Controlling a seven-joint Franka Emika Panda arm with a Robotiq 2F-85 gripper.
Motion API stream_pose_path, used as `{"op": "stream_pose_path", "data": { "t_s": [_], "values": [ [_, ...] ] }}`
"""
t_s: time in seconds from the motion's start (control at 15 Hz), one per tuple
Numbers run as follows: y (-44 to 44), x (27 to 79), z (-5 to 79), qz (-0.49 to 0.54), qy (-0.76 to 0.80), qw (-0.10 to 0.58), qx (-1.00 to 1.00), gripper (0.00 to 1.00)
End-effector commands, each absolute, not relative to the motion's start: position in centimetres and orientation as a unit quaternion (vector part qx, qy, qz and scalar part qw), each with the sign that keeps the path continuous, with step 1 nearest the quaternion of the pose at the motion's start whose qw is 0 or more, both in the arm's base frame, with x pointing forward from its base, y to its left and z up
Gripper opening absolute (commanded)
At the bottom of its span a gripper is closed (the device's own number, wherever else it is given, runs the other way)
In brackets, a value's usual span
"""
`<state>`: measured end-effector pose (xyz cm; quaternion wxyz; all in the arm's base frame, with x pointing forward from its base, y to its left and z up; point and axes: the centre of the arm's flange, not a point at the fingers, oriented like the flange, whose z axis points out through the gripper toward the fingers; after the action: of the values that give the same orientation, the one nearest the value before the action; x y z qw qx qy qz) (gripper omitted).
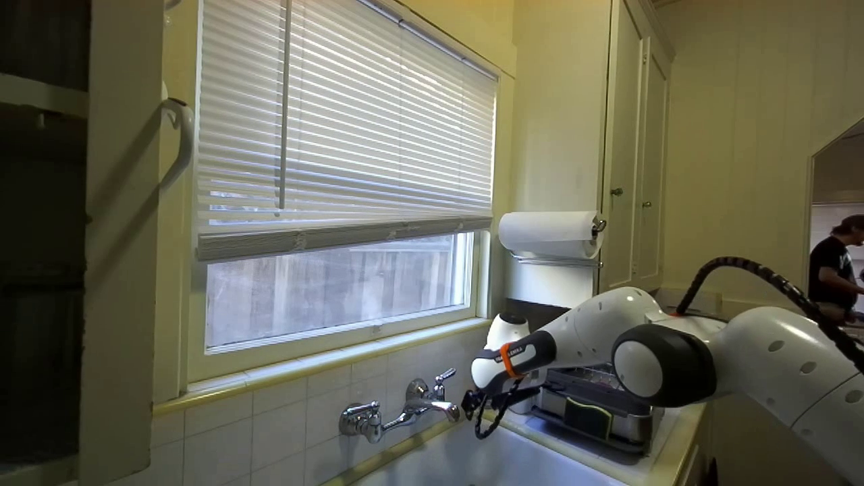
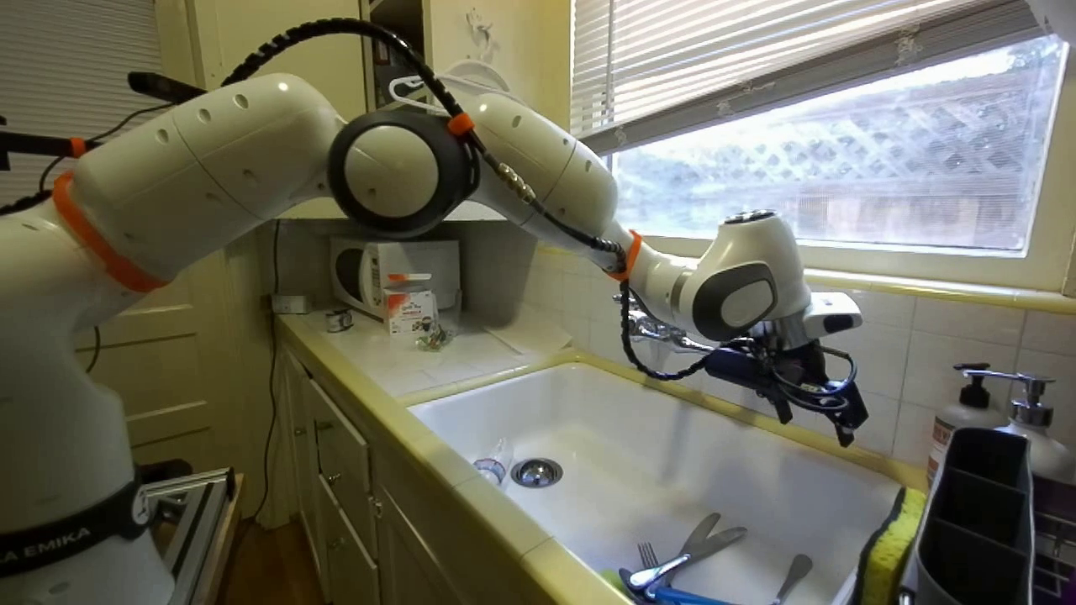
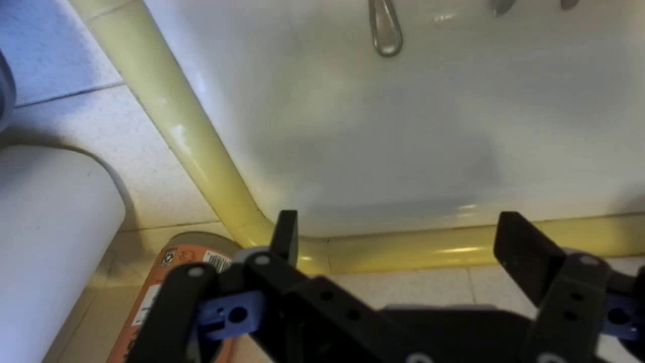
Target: Put the silver butter knife from the dishrack in the sink.
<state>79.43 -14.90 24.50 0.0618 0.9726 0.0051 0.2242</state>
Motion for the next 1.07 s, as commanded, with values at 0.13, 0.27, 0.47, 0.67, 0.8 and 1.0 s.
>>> {"op": "stream_pose_path", "data": {
  "t_s": [0.13,0.27,0.47,0.67,0.8,1.0],
  "values": [
    [-10.9,71.5,26.6,0.28,-0.14,0.097,0.945,1.0],
    [-10.4,70.5,27.4,0.305,-0.191,0.104,0.927,1.0],
    [-10.2,68.4,28.7,0.33,-0.227,0.113,0.909,1.0],
    [-9.7,65.7,29.2,0.314,-0.181,0.119,0.924,1.0],
    [-8.5,63.9,29.2,0.297,-0.134,0.105,0.94,1.0],
    [-6.1,60.7,28.9,0.251,-0.081,0.102,0.959,1.0]
  ]
}}
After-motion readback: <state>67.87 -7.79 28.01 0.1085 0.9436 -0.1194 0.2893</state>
